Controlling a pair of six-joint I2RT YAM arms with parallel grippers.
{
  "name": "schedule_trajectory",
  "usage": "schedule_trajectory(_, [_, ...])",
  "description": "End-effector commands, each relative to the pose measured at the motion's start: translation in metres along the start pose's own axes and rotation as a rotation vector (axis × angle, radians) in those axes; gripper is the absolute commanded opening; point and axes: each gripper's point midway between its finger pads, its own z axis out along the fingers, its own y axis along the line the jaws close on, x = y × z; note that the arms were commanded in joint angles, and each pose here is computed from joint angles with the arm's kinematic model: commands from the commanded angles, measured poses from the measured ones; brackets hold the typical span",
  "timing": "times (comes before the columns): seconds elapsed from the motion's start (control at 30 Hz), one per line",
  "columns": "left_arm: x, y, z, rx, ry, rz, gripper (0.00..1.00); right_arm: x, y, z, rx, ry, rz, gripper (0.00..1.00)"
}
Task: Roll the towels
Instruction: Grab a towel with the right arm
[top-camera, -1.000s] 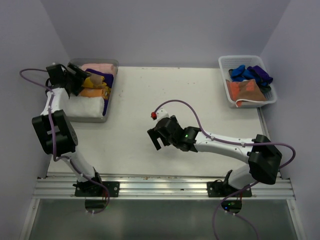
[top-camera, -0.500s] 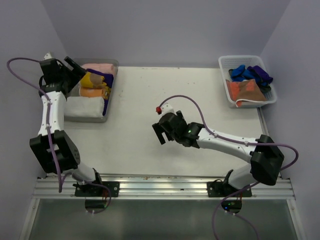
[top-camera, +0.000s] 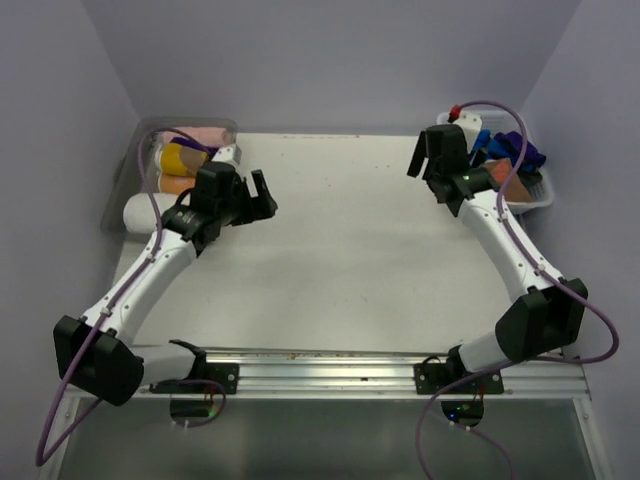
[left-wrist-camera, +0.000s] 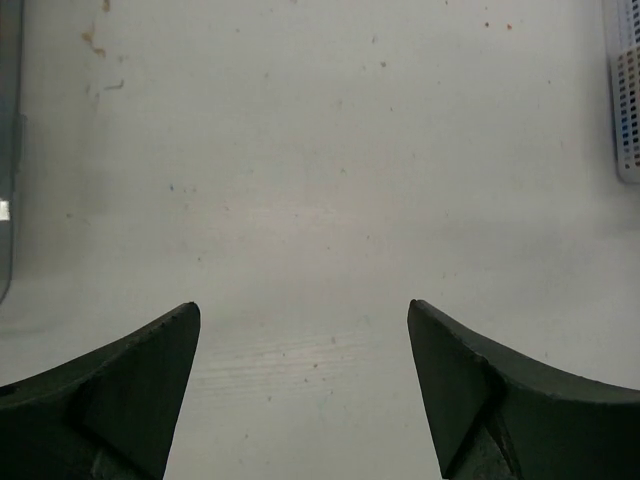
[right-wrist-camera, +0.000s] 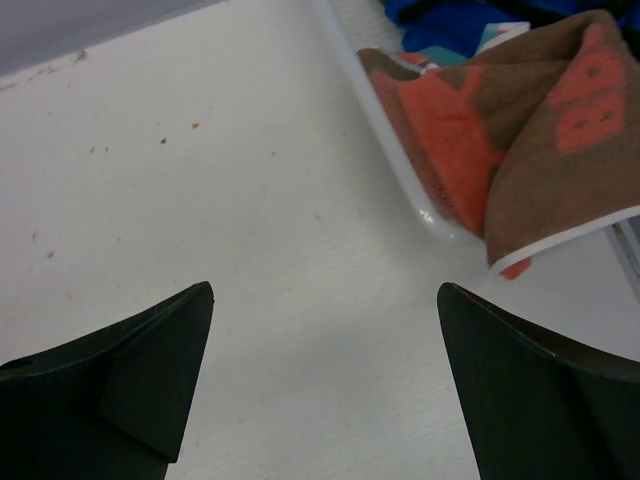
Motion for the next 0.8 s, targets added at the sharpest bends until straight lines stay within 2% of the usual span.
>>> schedule_trajectory(0.0, [0.022,-0.010,-0.005,0.030,0.018,-0.019,0.88,-0.024,-0.029,0.004,0.148,-0.038,0.049,0.98])
schedule_trajectory(0.03, [0.033,-0.012,-0.002,0.043,0.037,-0.015,0.88,-0.035,-0.048,0.005,0.221,-0.063,0.050,0.98])
schedule_trajectory(0.17, [0.065,-0.027,0.000,0.099,0.111,0.010,0.88,-0.040,-0.096,0.028,0.423,-0.033,0.014,0.99])
schedule_trajectory(0.37, [0.091,-0.035,-0.006,0.145,0.161,0.037,0.88,-0.020,-0.133,0.076,0.450,0.107,0.102,0.98])
schedule_trajectory(0.4, [0.091,-0.035,-0.006,0.146,0.158,0.036,0.88,-0.016,-0.142,0.084,0.448,0.130,0.128,0.93])
schedule_trajectory(0.47, [0.093,-0.034,-0.008,0.147,0.159,0.035,0.88,-0.015,-0.145,0.088,0.431,0.131,0.154,0.75])
schedule_trajectory(0.5, [0.092,-0.033,-0.009,0.146,0.155,0.032,0.88,-0.016,-0.147,0.091,0.414,0.131,0.173,0.50])
schedule_trajectory(0.53, [0.093,-0.034,-0.010,0.150,0.156,0.032,0.88,-0.017,-0.148,0.092,0.403,0.127,0.186,0.39])
schedule_trajectory(0.57, [0.093,-0.033,-0.010,0.148,0.157,0.032,0.88,-0.021,-0.147,0.092,0.391,0.121,0.196,0.13])
schedule_trajectory(0.6, [0.092,-0.033,-0.010,0.148,0.155,0.031,0.88,-0.032,-0.148,0.086,0.385,0.097,0.208,0.04])
schedule_trajectory(0.63, [0.092,-0.033,-0.010,0.147,0.154,0.031,0.88,-0.041,-0.147,0.082,0.373,0.075,0.214,0.00])
schedule_trajectory(0.77, [0.090,-0.031,-0.010,0.135,0.145,0.037,0.88,-0.104,-0.133,0.050,0.257,-0.059,0.256,0.00])
